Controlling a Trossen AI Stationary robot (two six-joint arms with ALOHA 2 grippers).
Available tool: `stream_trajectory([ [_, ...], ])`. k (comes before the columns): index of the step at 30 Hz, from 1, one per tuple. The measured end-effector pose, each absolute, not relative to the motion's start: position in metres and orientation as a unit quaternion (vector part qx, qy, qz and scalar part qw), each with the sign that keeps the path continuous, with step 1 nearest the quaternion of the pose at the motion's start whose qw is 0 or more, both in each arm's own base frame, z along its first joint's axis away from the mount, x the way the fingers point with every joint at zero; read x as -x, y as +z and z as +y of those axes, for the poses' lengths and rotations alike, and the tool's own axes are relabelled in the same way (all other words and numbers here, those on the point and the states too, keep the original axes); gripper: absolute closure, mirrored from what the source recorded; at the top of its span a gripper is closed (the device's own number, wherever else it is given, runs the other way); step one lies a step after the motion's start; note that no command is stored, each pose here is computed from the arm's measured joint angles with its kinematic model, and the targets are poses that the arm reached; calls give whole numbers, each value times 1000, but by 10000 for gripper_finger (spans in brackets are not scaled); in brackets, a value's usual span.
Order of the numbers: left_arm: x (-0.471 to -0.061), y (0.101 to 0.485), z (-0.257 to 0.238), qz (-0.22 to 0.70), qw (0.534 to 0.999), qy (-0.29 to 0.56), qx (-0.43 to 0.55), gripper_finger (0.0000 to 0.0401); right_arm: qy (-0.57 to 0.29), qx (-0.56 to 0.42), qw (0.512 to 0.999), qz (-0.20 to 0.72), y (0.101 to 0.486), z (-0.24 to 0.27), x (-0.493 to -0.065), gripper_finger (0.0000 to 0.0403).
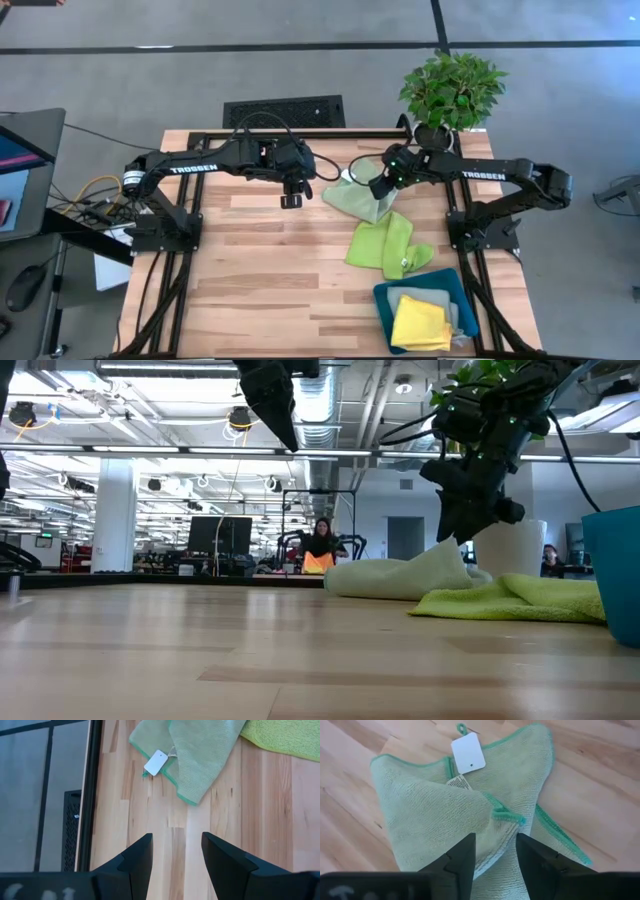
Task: Fold microfiber towels
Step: Fold the blue towel
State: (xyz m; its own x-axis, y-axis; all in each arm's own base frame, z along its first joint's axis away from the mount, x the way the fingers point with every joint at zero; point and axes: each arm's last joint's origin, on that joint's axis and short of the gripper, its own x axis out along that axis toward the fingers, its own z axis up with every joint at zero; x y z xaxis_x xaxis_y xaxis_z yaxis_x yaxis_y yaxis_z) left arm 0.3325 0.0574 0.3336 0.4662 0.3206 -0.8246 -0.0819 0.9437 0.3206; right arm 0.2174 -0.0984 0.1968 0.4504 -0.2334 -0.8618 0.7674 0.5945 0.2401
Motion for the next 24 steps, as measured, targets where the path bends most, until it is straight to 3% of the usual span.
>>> stream_trajectory([
  [9, -332, 333, 57, 506, 846, 119, -116, 238, -311, -304, 771, 465, 167, -104, -231, 287],
  [17, -332, 333, 57, 506, 846, 118, -118, 238, -290, -266, 802, 449, 180, -104, -229, 389],
  [24, -332, 333, 57, 506, 846, 117, -119, 238, -352, -224, 812, 408, 211, -99, -209, 388],
])
